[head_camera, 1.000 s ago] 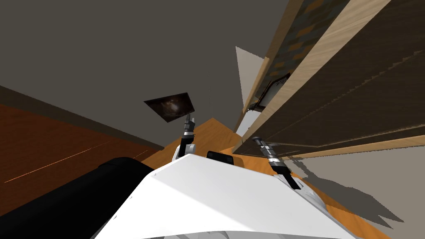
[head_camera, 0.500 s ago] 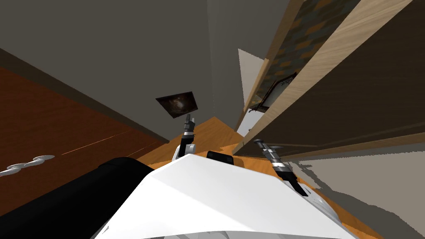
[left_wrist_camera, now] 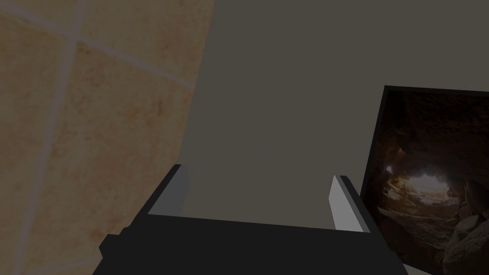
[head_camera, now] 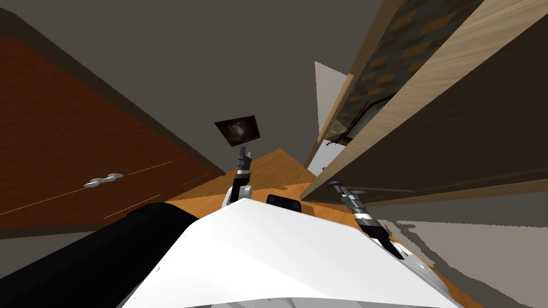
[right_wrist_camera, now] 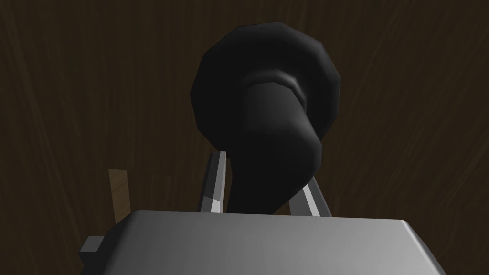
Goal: Pull the door open
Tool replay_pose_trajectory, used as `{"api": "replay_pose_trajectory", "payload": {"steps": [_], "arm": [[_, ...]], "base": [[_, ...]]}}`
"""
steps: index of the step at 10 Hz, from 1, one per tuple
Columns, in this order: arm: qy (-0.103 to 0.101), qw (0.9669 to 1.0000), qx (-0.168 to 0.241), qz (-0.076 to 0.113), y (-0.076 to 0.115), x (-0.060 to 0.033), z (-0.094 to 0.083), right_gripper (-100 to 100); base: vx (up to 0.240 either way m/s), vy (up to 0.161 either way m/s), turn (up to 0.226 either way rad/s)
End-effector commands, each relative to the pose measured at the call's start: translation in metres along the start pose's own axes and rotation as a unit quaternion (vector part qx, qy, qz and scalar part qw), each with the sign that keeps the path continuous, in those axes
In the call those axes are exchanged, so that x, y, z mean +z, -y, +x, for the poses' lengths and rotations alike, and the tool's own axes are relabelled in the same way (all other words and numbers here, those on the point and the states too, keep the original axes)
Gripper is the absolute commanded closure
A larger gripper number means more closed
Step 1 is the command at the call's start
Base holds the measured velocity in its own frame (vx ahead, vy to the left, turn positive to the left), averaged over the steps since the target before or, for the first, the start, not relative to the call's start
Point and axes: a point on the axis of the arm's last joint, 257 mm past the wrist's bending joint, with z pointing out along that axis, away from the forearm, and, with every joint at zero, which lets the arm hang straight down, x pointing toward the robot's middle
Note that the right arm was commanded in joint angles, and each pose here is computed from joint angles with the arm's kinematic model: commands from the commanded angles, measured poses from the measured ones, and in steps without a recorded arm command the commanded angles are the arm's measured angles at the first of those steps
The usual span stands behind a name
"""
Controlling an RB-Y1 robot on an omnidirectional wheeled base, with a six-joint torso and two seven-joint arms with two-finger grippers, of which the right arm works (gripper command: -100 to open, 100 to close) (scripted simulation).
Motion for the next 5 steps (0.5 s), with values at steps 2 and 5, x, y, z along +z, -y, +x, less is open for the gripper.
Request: {"api": "replay_pose_trajectory", "payload": {"steps": [2, 5], "arm": [[-0.002, 1.0000, -0.002, 0.000, -0.001, -0.0137, -0.004, 100], [-0.004, 1.0000, -0.003, -0.001, -0.002, -0.0239, -0.007, 100]], "base": [[-0.202, -0.104, 0.193], [-0.190, -0.071, 0.154]]}}
